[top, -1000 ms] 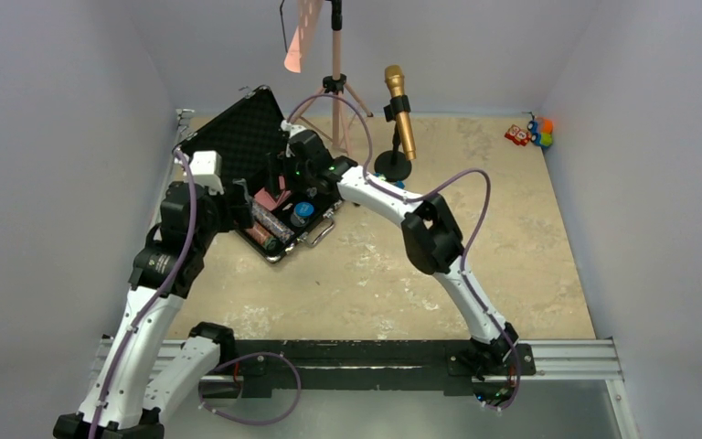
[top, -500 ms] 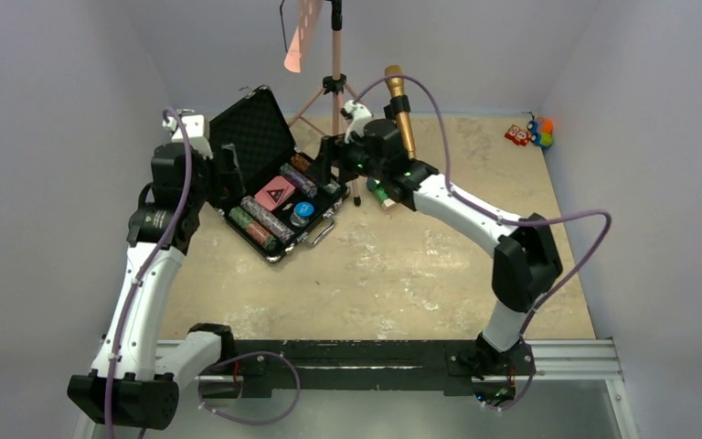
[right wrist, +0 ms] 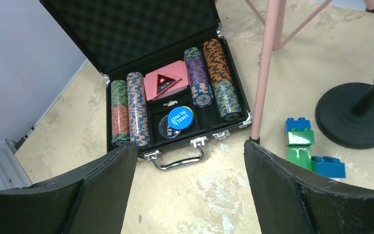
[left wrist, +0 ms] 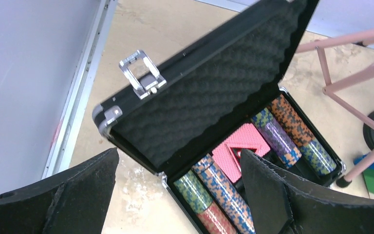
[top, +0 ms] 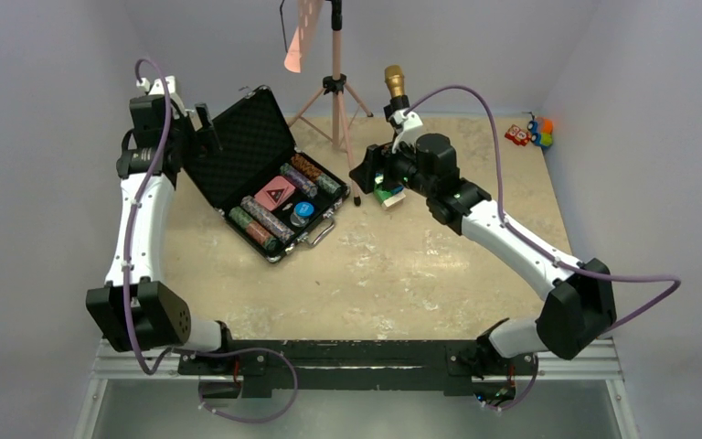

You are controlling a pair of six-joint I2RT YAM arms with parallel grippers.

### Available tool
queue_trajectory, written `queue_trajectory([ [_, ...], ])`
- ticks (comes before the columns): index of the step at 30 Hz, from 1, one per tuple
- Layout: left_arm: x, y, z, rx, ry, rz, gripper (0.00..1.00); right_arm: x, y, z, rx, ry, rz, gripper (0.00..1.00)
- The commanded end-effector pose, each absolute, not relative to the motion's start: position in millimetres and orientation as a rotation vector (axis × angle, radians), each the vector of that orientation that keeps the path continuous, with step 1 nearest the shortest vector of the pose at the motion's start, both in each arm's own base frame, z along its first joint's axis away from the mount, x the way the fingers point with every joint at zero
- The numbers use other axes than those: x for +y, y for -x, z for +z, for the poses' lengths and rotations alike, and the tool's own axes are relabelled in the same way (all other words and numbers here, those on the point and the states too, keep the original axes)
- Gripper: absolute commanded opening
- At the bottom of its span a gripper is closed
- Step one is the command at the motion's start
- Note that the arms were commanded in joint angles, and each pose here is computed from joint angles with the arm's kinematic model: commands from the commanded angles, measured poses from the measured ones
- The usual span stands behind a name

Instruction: Pack up texas hold em set

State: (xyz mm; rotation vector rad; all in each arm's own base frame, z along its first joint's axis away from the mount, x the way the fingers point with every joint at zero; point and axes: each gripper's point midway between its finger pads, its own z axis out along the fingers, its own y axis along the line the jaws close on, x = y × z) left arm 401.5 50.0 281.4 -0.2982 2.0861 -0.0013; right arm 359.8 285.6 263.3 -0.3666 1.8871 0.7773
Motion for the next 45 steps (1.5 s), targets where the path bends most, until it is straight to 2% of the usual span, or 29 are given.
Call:
queue_trajectory([
  [1, 62, -428, 313, 1.998, 0.27, -0.014, 0.98, 272, -358, 271, 1.846, 0.383, 0.704, 0.84],
  [10, 89, -456, 293, 2.025, 0.28, -0.009, 0.98, 264, -353, 263, 1.868, 0.395, 0.674, 0.84],
  [19, 78, -474, 262, 2.076, 0.216, -0.111, 0.96, 265, -353, 255, 1.888, 0.403, 0.671, 0.84],
  [45, 9, -435, 259, 1.993, 0.118, -0.466, 0.94, 267, -353, 246, 1.902, 0.413, 0.682, 0.84],
])
